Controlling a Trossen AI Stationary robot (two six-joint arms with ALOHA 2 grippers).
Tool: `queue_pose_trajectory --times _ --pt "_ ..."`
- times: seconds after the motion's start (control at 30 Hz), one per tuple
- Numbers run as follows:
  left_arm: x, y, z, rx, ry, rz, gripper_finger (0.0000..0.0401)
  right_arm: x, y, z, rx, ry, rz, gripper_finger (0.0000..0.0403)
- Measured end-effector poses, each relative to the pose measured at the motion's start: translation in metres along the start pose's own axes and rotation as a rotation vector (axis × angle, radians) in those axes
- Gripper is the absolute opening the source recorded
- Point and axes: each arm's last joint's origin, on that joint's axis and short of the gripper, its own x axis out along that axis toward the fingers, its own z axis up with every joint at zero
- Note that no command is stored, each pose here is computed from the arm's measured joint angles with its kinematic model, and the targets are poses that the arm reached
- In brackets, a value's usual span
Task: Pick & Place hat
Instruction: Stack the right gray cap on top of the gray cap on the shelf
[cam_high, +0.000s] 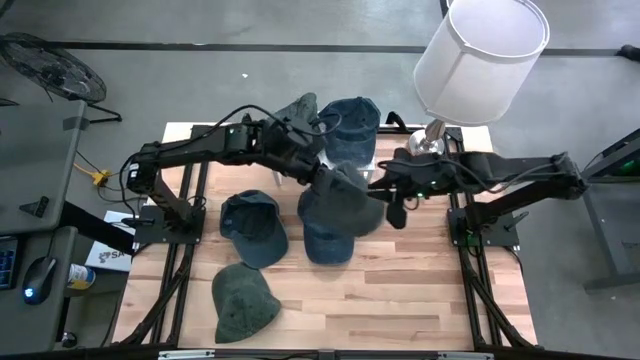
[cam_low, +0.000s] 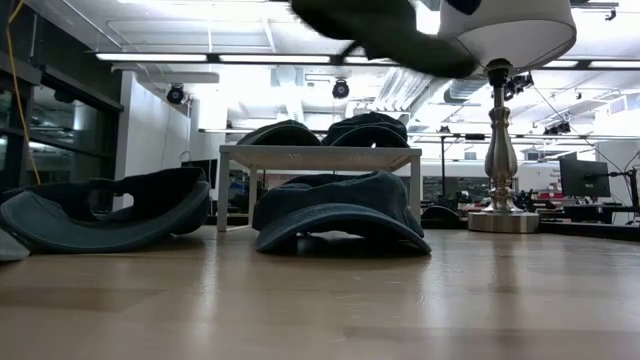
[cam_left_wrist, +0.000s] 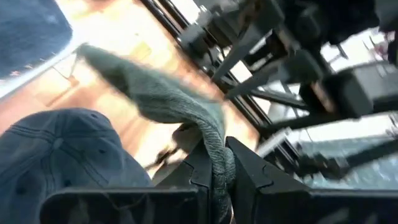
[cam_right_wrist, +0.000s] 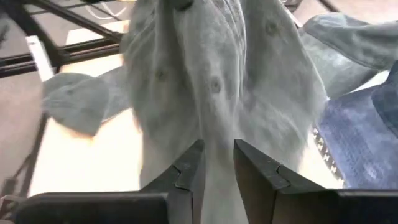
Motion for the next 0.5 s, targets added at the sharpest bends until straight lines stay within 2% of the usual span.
queue_pose_trajectory --times 0.37,0.5 --pt "-0.019 0.024 0.016 0.016 0.118 -0.070 0.0022 -0.036 -0.007 -0.005 0.004 -0.022 0.029 0.0082" --pt "-0.044 0.034 0.028 0.028 0.176 -0.072 0.0022 -0.039 -0.008 -0.006 0.001 -0.018 0.023 0.0082"
